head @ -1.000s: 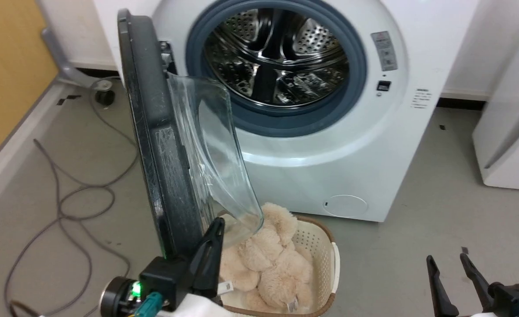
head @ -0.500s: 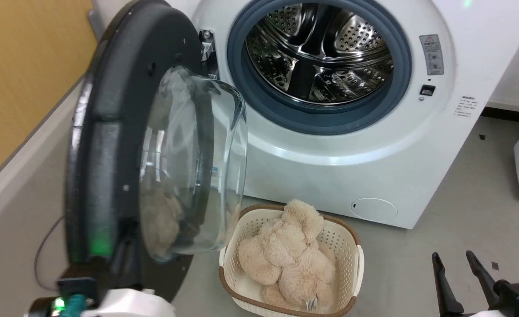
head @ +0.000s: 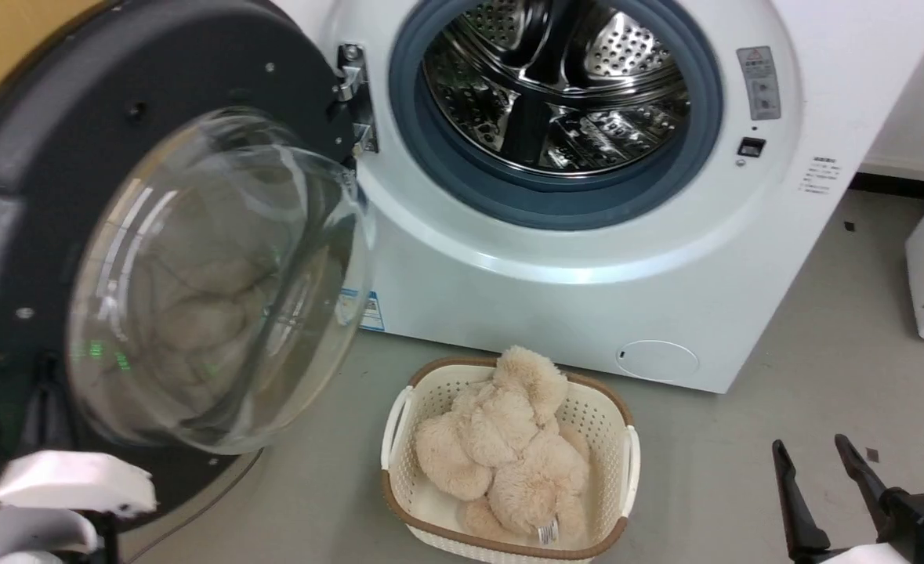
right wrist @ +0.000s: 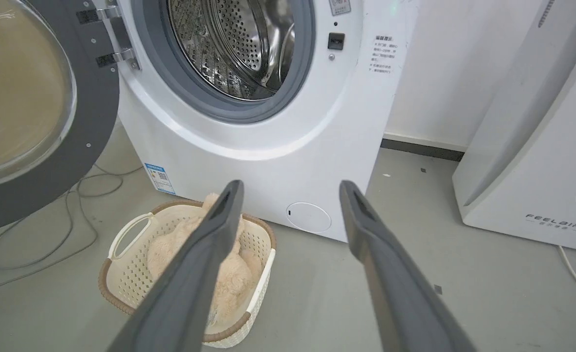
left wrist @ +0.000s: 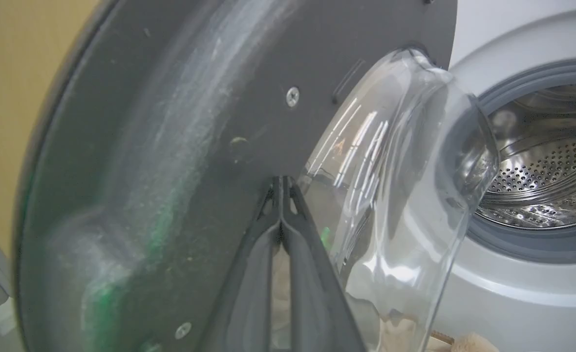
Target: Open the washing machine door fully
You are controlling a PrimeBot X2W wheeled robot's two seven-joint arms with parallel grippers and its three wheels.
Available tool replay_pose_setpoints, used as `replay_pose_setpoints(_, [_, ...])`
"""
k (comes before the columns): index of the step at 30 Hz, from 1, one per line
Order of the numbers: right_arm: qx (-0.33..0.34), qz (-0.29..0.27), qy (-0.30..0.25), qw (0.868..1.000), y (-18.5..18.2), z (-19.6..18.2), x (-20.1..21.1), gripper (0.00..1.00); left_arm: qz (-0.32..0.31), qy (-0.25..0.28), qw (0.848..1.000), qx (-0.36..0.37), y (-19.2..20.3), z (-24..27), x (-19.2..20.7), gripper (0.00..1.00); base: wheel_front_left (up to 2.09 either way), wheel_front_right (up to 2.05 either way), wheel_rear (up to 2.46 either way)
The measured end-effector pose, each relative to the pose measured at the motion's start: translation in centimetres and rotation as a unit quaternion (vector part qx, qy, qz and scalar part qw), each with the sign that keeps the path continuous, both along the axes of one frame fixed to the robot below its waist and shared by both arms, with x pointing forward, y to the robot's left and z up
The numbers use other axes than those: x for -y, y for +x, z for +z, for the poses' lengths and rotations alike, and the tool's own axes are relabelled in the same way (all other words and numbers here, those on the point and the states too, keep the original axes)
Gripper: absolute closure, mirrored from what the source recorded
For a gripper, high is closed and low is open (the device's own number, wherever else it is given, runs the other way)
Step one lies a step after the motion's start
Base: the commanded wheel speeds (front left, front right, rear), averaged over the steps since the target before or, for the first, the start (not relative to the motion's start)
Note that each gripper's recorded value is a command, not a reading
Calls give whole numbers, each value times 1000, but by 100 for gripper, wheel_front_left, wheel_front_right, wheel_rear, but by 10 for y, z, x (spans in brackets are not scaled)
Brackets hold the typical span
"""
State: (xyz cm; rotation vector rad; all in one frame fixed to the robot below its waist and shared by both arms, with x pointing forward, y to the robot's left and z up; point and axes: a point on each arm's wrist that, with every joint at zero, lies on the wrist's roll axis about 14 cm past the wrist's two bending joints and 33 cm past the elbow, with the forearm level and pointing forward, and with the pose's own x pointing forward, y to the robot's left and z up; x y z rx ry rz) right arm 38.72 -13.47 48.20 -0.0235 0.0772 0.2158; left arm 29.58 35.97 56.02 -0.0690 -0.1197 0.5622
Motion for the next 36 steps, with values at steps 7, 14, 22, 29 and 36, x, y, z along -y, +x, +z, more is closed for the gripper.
replay_pose_setpoints(7, [-3, -16, -1, 1000, -3, 0, 11, 0, 29, 14, 999, -1, 9, -5, -43, 100, 0, 0, 0])
replay_pose_setpoints(14, [1, -23, -1, 1000, -5, 2, 16, 0, 56, 9, 998, -13, 11, -15, -73, 100, 0, 0, 0])
replay_pose_setpoints(22, [7, -27, 1, 1000, -7, 8, 18, 0, 67, 1, 998, -15, 5, -23, -81, 100, 0, 0, 0])
replay_pose_setpoints(29, [17, -25, 3, 1000, -11, 15, 17, 0, 44, 0, 999, -15, -7, -37, -49, 100, 0, 0, 0])
replay_pose_setpoints(36, [26, -21, 3, 999, -13, 21, 15, 0, 11, 3, 999, -32, -27, -55, -3, 71, 0, 0, 0])
